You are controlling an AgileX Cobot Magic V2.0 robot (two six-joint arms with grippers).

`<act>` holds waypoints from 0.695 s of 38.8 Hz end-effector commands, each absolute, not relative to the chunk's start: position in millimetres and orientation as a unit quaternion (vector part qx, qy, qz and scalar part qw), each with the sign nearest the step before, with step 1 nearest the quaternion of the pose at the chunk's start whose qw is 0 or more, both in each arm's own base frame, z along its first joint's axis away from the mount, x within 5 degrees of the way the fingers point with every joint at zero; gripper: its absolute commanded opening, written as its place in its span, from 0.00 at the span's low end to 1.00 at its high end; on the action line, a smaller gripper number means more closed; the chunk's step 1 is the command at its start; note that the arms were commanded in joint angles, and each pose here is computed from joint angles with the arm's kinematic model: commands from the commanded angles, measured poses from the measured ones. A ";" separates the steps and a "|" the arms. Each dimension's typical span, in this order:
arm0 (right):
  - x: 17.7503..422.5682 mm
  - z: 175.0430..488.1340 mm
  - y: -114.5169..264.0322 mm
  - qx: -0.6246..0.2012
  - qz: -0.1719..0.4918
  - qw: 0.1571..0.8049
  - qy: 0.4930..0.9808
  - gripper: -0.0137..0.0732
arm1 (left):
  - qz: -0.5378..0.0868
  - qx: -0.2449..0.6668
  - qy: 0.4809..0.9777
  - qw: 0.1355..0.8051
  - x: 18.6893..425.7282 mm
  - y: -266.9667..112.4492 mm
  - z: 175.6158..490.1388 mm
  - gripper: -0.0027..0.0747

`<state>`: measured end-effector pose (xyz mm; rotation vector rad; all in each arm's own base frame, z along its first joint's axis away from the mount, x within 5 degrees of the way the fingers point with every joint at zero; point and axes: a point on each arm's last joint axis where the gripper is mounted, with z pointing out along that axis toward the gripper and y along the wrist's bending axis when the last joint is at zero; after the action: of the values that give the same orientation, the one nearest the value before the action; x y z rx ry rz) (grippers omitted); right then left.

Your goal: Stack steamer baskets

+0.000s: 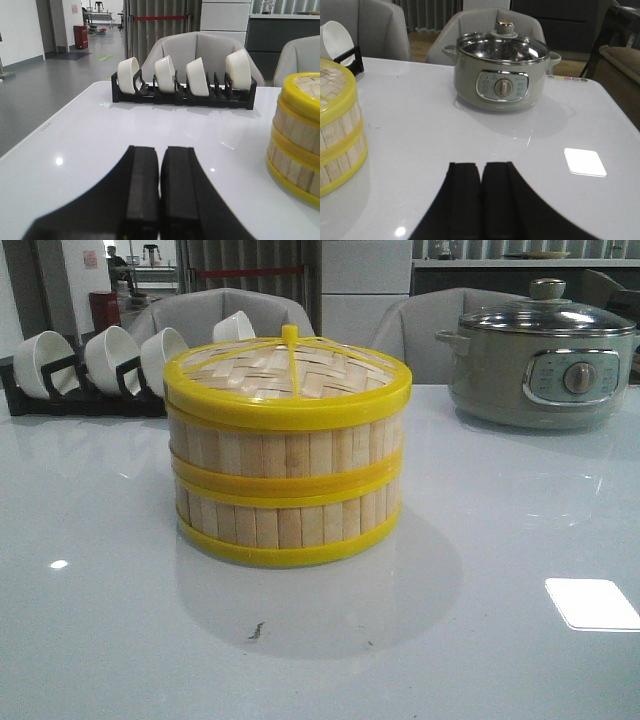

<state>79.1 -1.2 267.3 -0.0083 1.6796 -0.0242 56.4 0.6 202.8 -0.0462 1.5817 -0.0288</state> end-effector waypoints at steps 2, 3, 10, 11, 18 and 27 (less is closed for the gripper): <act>71.2 262.3 -0.2 -0.002 -0.001 0.707 0.707 0.22 | -0.015 -0.021 0.678 0.734 55.0 0.6 209.9 0.16; 70.1 257.0 0.1 0.007 0.010 0.709 0.705 0.22 | -0.015 -0.021 0.678 0.734 55.0 0.6 209.9 0.16; 61.0 215.6 0.6 0.030 0.038 0.715 0.698 0.22 | -0.015 -0.021 0.678 0.734 55.0 0.6 209.9 0.16; 60.1 212.6 0.6 0.033 0.041 0.716 0.696 0.22 | -0.015 -0.021 0.678 0.734 55.0 0.6 209.9 0.16; 54.7 203.5 0.6 0.038 0.047 0.718 0.693 0.22 | -0.015 -0.021 0.679 0.734 55.2 0.6 209.8 0.16; 54.6 203.2 0.6 0.038 0.046 0.717 0.694 0.22 | -0.015 -0.021 0.679 0.734 55.2 0.6 209.8 0.16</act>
<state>56.6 0.7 190.1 0.0873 1.6509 0.1003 56.4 0.6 202.6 -0.0462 1.5839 -0.0288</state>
